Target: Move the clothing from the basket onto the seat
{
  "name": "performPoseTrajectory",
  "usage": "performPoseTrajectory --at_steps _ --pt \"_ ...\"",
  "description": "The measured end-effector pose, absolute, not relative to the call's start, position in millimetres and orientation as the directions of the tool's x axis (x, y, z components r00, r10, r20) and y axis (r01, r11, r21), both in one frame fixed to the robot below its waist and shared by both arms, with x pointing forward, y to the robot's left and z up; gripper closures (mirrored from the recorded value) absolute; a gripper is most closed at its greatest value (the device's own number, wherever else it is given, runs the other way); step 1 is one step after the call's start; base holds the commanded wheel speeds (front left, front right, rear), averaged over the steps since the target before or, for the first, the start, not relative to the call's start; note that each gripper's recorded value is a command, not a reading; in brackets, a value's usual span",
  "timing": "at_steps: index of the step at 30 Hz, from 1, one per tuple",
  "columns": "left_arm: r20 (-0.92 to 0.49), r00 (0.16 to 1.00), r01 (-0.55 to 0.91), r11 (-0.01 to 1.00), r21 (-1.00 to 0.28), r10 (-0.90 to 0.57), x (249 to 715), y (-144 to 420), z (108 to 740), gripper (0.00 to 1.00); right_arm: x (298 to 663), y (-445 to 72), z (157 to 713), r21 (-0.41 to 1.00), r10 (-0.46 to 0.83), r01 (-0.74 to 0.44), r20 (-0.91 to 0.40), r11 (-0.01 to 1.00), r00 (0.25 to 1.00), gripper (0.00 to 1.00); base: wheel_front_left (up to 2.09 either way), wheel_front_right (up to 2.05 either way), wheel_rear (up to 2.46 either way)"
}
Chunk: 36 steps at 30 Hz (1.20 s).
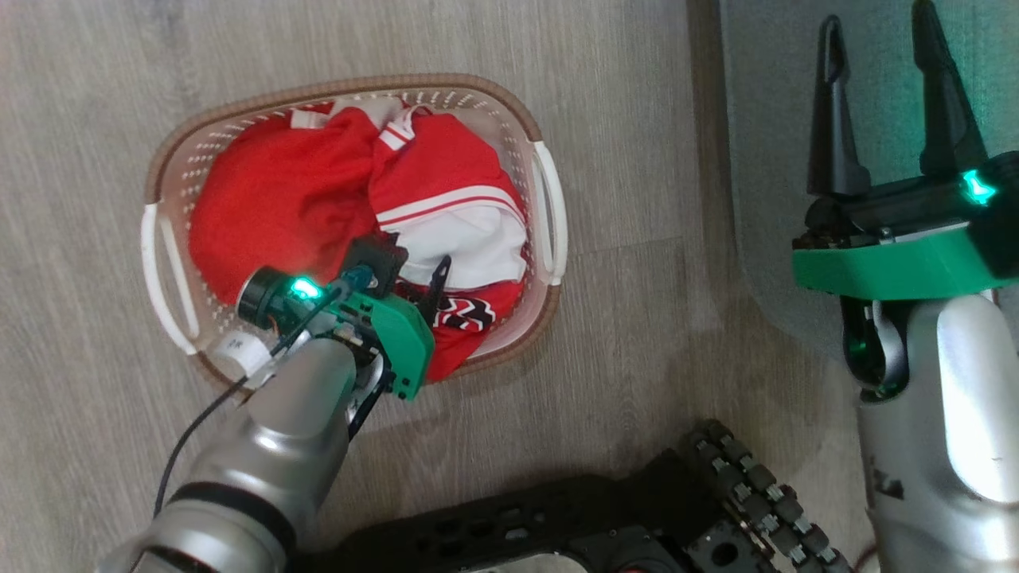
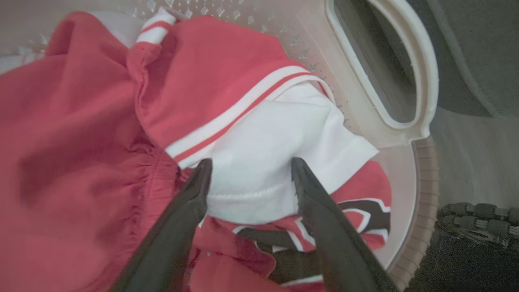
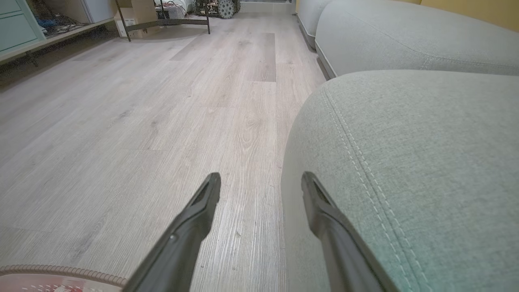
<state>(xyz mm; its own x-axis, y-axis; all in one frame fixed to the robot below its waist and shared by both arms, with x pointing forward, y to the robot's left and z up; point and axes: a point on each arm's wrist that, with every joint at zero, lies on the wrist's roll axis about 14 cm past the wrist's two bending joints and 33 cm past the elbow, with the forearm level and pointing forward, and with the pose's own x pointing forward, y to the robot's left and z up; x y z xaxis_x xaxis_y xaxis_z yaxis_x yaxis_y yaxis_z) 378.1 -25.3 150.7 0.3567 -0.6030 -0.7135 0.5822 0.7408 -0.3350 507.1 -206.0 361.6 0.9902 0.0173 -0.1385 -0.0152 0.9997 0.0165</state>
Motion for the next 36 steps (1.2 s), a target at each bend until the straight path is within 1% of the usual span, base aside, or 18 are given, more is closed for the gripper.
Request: performPoseTrajectory --at_steps 3,4,5,8,12,15,20,29,31,32,36 --pt "-0.713 0.34 0.589 0.73 -0.348 -0.614 378 -30 146 0.0 506 -208 357 0.021 0.011 -0.008 -0.151 1.0 0.988 0.0 0.0 0.0 0.0" --pt "-0.706 0.33 0.596 0.718 -0.359 -0.627 378 -35 147 0.6 505 -209 356 0.024 0.008 -0.005 -0.153 1.0 0.988 0.0 0.0 0.0 0.0" --pt "-0.703 0.326 0.603 0.711 -0.36 -0.632 377 -37 148 1.0 505 -209 356 0.024 0.008 -0.005 -0.153 1.0 0.988 0.0 0.0 0.0 0.0" --pt "-0.684 0.34 0.612 0.704 -0.36 -0.645 382 -42 156 1.0 505 -210 361 0.023 0.006 -0.002 -0.146 1.0 0.989 0.0 0.0 0.0 0.0" --pt "-0.634 0.394 0.625 0.699 -0.346 -0.666 400 -51 178 1.0 506 -210 373 0.026 0.005 -0.002 -0.121 1.0 0.993 0.0 0.0 0.0 0.0" --pt "-0.597 0.436 0.655 0.692 -0.302 -0.673 413 -55 199 1.0 507 -208 386 0.032 0.01 -0.007 -0.097 0.999 0.995 0.0 0.0 0.0 0.0" --pt "-0.516 0.505 0.674 0.689 -0.266 -0.692 426 -60 242 1.0 502 -204 411 0.043 0.017 -0.015 -0.056 0.999 0.998 0.0 0.0 0.0 0.0" --pt "-0.366 0.619 0.695 0.702 -0.157 -0.695 431 -55 329 1.0 465 -199 448 0.058 0.02 -0.018 -0.027 0.998 0.999 0.0 0.0 0.0 0.0" --pt "-0.332 0.636 0.707 0.698 -0.113 -0.697 430 -53 350 1.0 454 -198 457 0.063 0.019 -0.018 -0.017 0.998 1.0 0.0 0.0 0.0 0.0" --pt "-0.332 0.636 0.707 0.698 -0.113 -0.697 430 -53 350 1.0 454 -198 457 0.063 0.019 -0.018 -0.017 0.998 1.0 0.0 0.0 0.0 0.0" --pt "-0.245 0.674 0.713 0.7 -0.031 -0.697 432 -47 396 1.0 428 -196 468 0.067 0.018 -0.017 -0.012 0.998 1.0 0.0 0.0 0.0 0.0"
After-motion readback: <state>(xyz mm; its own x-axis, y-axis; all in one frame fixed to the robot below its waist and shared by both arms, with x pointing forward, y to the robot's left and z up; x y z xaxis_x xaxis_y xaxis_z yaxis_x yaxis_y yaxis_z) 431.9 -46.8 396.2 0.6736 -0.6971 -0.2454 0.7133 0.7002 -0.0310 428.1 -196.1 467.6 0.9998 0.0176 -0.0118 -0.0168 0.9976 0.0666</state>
